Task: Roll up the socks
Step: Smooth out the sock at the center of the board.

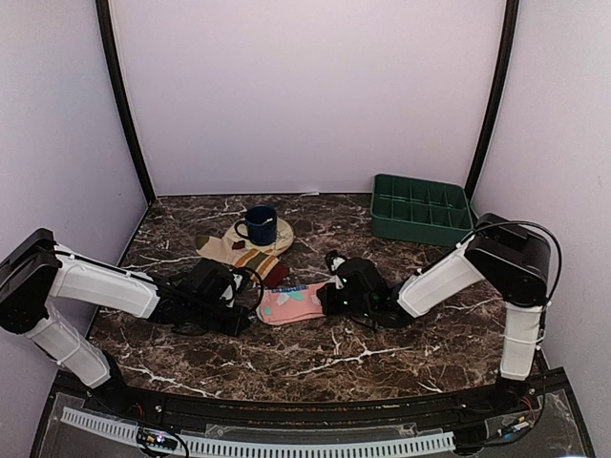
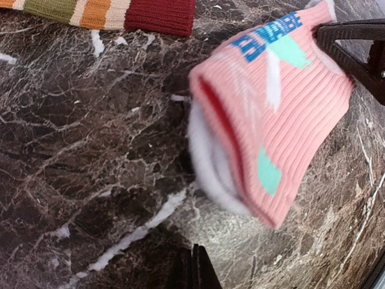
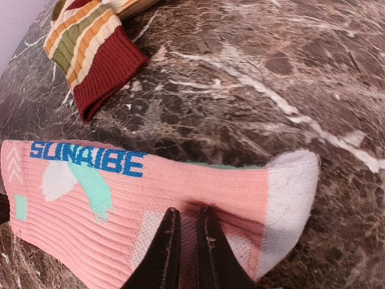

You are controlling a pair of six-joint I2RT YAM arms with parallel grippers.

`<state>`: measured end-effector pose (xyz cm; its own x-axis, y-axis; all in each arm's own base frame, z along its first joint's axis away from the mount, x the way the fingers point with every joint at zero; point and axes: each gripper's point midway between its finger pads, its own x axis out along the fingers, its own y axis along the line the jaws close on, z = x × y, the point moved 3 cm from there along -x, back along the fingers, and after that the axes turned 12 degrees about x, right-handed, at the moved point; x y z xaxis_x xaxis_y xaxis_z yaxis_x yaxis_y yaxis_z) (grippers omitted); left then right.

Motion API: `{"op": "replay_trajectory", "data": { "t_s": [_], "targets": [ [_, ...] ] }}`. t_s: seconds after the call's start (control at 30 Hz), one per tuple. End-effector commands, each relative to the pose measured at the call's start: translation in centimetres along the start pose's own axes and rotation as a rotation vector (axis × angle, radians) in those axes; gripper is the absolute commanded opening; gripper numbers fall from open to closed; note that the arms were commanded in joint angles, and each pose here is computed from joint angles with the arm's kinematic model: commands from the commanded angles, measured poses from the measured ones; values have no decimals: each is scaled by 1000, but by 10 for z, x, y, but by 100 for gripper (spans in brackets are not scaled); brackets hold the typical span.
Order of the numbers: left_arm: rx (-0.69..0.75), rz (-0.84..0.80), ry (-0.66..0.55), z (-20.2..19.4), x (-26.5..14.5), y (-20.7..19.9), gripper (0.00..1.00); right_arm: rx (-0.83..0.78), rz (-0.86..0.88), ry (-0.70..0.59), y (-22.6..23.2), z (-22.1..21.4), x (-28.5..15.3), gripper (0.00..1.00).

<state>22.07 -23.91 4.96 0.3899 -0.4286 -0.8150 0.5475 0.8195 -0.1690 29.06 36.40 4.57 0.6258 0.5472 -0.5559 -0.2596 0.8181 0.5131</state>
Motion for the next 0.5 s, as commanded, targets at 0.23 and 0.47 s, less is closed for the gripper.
{"op": "replay_trajectory", "data": {
  "t_s": [0.23,0.47],
  "targets": [
    [47,45,5,10,-8,3,0,16,31,-14,8,22,-38,29],
    [29,-30,-87,30,-28,-10,0,-67,-33,-60,11,45,-52,31]
  ]
}}
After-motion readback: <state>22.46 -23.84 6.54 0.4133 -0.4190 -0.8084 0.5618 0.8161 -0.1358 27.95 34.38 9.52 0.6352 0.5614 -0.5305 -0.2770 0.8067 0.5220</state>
